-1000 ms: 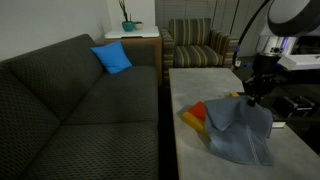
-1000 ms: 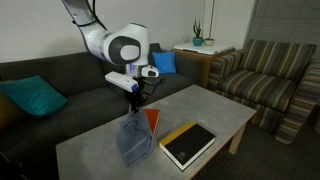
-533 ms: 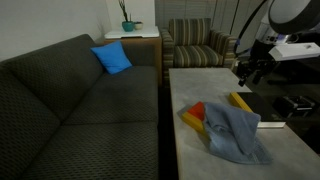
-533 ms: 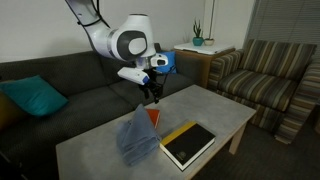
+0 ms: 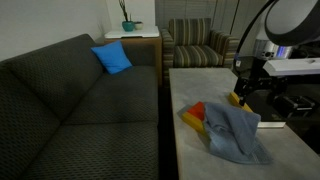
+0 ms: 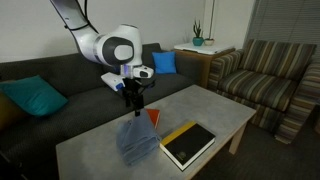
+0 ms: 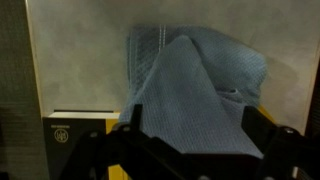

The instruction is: Unfold the towel

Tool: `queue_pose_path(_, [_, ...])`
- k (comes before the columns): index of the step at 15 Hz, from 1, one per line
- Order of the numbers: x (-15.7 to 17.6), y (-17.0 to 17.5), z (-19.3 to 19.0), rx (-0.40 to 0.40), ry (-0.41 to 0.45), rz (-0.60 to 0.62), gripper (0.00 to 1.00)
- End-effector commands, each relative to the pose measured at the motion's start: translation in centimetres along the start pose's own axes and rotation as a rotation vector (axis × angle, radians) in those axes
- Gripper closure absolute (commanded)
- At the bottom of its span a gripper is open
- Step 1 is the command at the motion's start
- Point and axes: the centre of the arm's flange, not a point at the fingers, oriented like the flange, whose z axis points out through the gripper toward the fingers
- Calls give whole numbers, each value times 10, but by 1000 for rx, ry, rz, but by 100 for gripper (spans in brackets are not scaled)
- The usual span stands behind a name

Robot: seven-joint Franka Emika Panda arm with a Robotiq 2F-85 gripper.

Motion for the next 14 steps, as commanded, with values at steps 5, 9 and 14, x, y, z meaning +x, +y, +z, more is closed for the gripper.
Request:
queue_pose_path(5, [-48,-1,54,129,-126,64,26])
queue_pose_path(9, [-53,-6,85,190,-65,34,55])
queue_pose_path(14, [-61,-17,113,208,9,18,90])
